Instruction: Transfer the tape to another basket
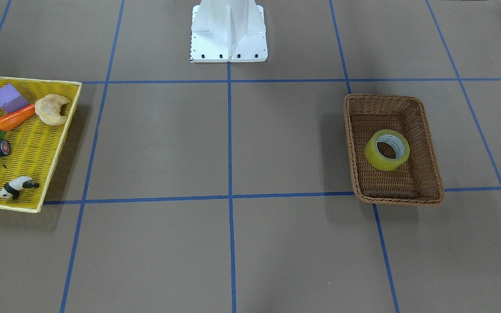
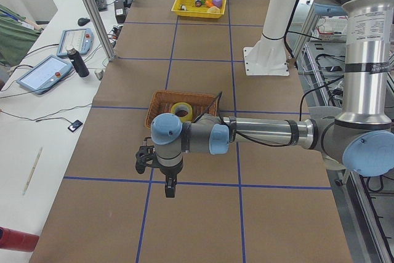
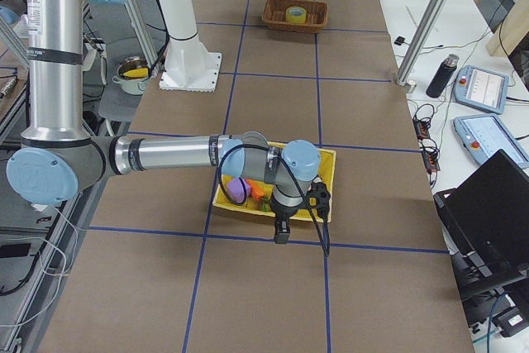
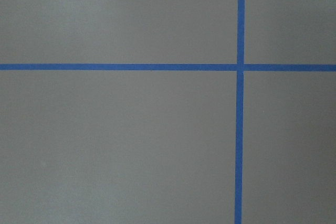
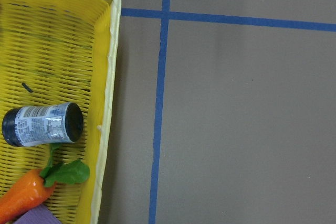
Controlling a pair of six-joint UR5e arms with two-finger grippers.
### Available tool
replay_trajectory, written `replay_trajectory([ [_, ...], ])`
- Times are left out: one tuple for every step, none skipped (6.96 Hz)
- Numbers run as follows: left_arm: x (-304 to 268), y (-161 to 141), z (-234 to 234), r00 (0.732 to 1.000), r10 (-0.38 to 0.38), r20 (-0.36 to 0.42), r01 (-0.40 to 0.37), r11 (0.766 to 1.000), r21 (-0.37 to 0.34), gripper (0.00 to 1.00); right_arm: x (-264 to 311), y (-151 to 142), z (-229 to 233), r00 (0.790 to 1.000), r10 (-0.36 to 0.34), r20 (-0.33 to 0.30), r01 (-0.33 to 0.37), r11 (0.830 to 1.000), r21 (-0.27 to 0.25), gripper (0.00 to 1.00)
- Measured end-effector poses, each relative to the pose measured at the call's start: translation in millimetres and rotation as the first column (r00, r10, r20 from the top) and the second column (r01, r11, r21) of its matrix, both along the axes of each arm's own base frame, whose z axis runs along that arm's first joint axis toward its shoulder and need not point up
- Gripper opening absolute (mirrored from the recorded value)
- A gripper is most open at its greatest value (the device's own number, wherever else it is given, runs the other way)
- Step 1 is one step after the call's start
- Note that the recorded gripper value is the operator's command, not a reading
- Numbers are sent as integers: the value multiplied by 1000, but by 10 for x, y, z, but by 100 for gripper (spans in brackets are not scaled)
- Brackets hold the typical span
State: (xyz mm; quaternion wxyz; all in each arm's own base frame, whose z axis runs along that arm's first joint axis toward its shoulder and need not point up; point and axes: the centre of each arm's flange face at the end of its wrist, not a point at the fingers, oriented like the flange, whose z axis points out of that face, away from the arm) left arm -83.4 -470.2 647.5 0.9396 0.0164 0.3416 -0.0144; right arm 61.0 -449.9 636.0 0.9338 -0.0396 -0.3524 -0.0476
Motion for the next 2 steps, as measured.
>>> replay_trajectory([
  [0,0,1,1000,0,0,0,1000,0,98,0,-1,-1,1000,0,0,0,1000,0,100],
  [0,0,2,1000,0,0,0,1000,0,98,0,-6,-6,1000,0,0,0,1000,1,100],
])
